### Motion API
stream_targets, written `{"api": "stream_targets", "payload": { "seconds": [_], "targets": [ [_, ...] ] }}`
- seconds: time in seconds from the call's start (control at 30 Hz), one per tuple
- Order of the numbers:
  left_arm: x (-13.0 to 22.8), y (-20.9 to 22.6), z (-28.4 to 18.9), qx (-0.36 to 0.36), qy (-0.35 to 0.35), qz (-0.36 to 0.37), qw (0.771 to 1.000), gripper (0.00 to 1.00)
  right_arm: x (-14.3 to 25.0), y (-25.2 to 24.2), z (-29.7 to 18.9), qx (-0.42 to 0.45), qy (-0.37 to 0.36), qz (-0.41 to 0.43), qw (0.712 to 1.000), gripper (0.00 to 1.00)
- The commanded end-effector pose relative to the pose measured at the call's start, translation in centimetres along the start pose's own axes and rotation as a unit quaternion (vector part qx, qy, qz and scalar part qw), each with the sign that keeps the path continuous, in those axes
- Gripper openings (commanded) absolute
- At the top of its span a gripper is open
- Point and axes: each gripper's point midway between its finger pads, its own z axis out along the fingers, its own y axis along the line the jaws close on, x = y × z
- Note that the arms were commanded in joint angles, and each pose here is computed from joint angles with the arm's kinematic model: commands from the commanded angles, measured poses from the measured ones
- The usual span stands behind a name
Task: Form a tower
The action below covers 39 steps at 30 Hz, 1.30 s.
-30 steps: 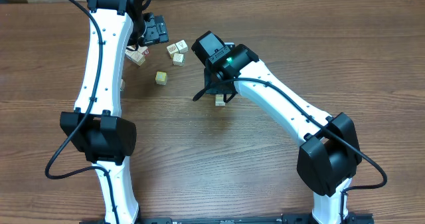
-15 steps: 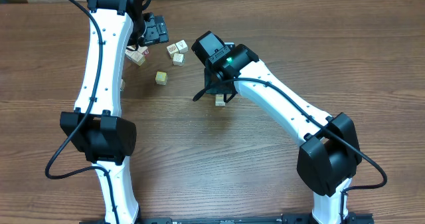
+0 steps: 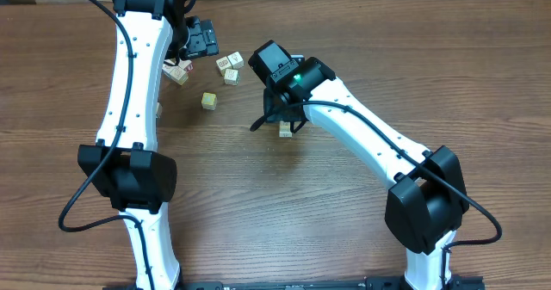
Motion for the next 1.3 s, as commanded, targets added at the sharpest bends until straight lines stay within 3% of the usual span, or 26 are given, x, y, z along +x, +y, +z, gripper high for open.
{"api": "stream_targets", "payload": {
  "seconds": [0.0, 0.67, 0.9, 1.27],
  "targets": [
    [-0.3, -0.3, -1.0, 0.009, -0.013, -0.007, 1.000, 1.00, -0.7, -0.2, -1.5, -0.006, -0.020, 0.003, 1.000, 0.72],
    [-0.3, -0.3, -1.0, 0.009, -0.013, -0.007, 1.000, 0.99, 0.6, -0.5, 2.5, 0.024, 0.018, -0.005, 1.000, 0.69],
    [-0.3, -0.3, -1.0, 0.009, -0.013, -0.007, 1.000, 1.00, 0.6, -0.4, 2.7, 0.025, 0.019, -0.005, 0.999, 0.61],
    [-0.3, -0.3, -1.0, 0.009, -0.013, -0.007, 1.000, 1.00, 0.9, -0.5, 3.0, 0.027, 0.022, -0.002, 0.999, 0.59]
  ]
}}
